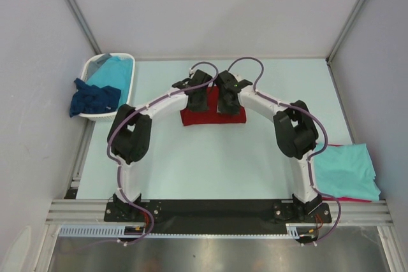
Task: Fold and stack the t-shirts
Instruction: Smooth out wrinkles on the folded tshirt
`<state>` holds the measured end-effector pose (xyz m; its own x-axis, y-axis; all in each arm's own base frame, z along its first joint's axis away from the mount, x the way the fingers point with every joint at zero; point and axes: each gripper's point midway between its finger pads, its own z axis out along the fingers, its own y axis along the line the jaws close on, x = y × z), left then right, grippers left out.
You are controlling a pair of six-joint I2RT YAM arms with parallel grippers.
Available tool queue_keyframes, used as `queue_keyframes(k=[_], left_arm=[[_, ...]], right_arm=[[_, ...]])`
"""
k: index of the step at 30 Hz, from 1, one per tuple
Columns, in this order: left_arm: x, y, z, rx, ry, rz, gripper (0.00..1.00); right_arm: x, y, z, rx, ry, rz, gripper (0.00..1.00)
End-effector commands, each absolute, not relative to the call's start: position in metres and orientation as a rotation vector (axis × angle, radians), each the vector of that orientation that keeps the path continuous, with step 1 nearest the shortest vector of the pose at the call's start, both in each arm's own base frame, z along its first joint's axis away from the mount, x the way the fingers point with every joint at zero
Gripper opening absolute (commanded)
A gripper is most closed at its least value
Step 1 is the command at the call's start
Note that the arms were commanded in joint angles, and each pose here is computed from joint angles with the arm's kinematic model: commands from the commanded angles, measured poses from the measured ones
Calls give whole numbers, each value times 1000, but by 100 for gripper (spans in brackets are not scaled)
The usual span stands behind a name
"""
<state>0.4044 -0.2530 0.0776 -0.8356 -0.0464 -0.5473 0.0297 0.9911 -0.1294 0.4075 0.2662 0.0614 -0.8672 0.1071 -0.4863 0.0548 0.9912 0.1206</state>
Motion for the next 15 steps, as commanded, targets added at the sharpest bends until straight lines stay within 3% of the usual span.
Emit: queue_keyframes(k=[1, 15], left_arm=[[409, -250, 61, -4, 2572, -194, 26], [395, -257, 5, 14, 2736, -257, 25]], right_arm=[[409, 265, 41, 99, 2637, 124, 50], [392, 250, -12, 118, 2778, 86, 51]])
